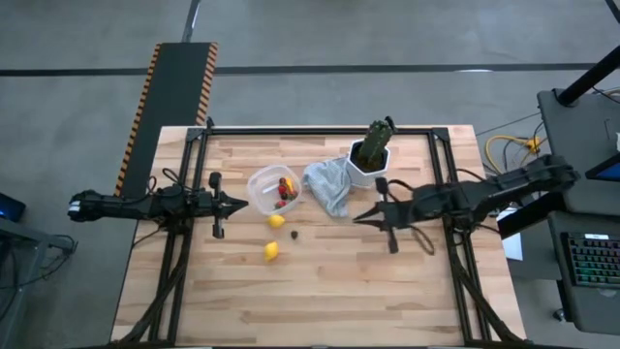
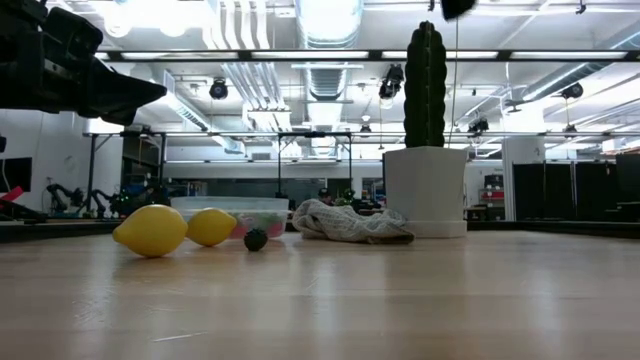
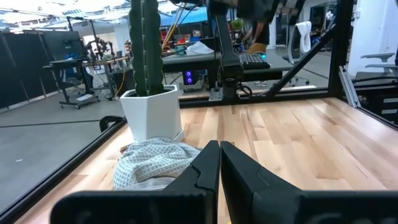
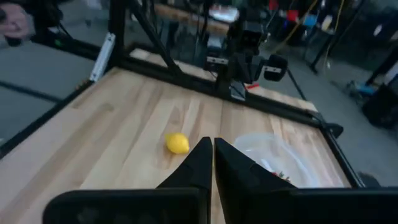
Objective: Pick and placing Produce into tupperware
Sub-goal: Put the bottom yellow lemon into the transparent container
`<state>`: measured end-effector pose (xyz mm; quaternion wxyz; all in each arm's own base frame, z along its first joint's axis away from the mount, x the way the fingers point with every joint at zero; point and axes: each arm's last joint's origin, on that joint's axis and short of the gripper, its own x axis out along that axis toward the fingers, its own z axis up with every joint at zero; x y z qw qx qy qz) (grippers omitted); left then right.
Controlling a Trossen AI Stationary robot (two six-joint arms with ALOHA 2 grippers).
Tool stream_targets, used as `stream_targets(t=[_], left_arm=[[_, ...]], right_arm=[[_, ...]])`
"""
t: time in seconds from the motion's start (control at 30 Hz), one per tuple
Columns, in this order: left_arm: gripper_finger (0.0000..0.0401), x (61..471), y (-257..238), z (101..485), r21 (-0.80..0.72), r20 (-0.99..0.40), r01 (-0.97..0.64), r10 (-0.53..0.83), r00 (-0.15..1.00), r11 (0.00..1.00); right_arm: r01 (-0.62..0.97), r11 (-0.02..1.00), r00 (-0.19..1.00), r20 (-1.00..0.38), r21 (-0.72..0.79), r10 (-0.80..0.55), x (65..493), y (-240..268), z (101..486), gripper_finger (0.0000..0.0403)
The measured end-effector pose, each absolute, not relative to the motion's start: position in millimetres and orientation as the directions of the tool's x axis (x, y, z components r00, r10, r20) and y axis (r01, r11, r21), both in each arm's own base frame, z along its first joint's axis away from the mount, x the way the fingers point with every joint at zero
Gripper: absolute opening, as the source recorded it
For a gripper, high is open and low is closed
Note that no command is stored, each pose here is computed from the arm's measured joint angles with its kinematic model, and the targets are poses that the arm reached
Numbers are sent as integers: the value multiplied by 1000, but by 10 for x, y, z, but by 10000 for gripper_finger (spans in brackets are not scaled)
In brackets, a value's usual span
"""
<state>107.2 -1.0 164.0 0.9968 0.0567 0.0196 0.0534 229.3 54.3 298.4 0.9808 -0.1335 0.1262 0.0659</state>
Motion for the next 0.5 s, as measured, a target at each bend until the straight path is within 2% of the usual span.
stream_targets(t=[0.17,0.33,0.5], left_arm=[[0,1072,-10,1643,114,-30,-104,108,994,988],[0,1072,-11,1687,107,15,-108,107,994,988],[0,1070,-22,1757,99,87,-75,66,994,992]], right_arm=[[-165,961,980,-150,-222,134,1983,460,2628,9],[-194,957,974,-160,-218,161,1804,425,2354,9],[-196,954,973,-167,-225,160,1764,414,2254,9]])
